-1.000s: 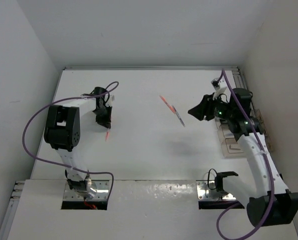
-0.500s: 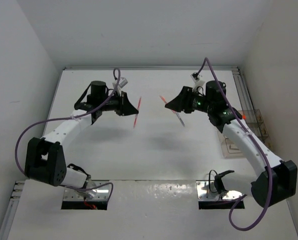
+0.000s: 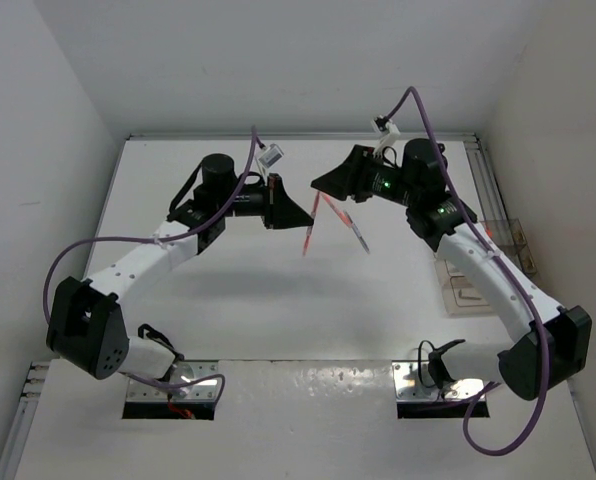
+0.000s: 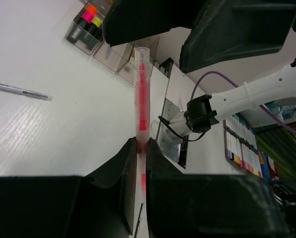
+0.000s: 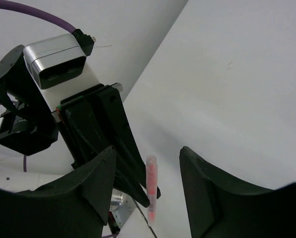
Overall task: Sort the stationery into containers
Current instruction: Place the pen in the storage box.
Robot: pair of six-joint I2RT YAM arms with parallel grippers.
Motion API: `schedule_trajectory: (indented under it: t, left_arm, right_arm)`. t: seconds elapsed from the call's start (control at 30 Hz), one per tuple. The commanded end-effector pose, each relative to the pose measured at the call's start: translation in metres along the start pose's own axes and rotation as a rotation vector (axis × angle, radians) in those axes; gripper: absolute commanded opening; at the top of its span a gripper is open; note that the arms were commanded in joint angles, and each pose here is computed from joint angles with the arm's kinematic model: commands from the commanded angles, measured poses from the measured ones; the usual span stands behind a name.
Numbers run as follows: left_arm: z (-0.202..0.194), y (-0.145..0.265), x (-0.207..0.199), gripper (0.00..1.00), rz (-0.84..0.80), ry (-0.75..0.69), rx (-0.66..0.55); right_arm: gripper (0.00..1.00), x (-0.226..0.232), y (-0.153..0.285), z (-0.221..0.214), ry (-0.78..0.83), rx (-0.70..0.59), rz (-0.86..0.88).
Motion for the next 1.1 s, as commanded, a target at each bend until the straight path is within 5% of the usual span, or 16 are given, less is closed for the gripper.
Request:
schedule_trajectory:
  t: [0.0,0.13,0.37,0.6,0.63,0.7,0.73,0.77,0.97,1.07]
  left_arm:
    - [0.016,0.000,-0.023,0.00,-0.058,-0.060,-0.041]
    - [0.018,-0.001,-0.027,0.00,-0.063,-0.066,-0.043]
    - [0.022,-0.002,-0.030,0.00,-0.065,-0.077,-0.048]
    - [0.022,-0.002,-0.029,0.02,-0.057,-0.085,-0.044]
    - [0.022,-0.001,-0.028,0.11,-0.052,-0.091,-0.043]
    - [0.021,0.001,-0.023,0.47,-0.024,-0.080,-0.036]
    - [0.023,0.003,-0.019,0.91,-0.001,-0.102,-0.037]
    - [0.024,0.006,-0.015,1.00,0.036,-0.102,-0.037]
    - [0.034,0.048,0.032,1.00,0.277,-0.100,-0.035]
    - [0.035,0.065,0.050,1.00,0.333,-0.080,-0.050]
  right_arm:
    - [0.54,0.009,-0.001,0.008,0.049,-0.028,0.015]
    - [0.48,0.014,0.001,0.002,0.059,-0.016,0.031]
    - [0.10,0.015,0.000,-0.002,0.065,0.021,0.042]
    - [0.00,0.010,0.002,-0.008,0.085,0.062,0.027]
    - [0.00,0.009,0.003,-0.008,0.092,0.062,0.025]
    - [0.00,0.008,0.006,-0.007,0.147,0.062,0.023]
    - [0.00,0.006,0.010,-0.004,0.172,0.067,0.011]
    - [0.00,0.003,0.014,-0.002,0.204,0.070,-0.001]
    - [0.00,-0.035,0.066,0.005,0.683,0.194,-0.029]
    - [0.00,-0.072,0.101,-0.016,1.262,0.388,0.030]
Point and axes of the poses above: each gripper's point midway between its finger pads, its own y axis back along the fingers, its own x axis along the line the jaws close on, z = x × y, the point moved 8 cm from there along y, back along the fingers, and after that the axes turned 7 degrees about y, right-handed, at the moved point
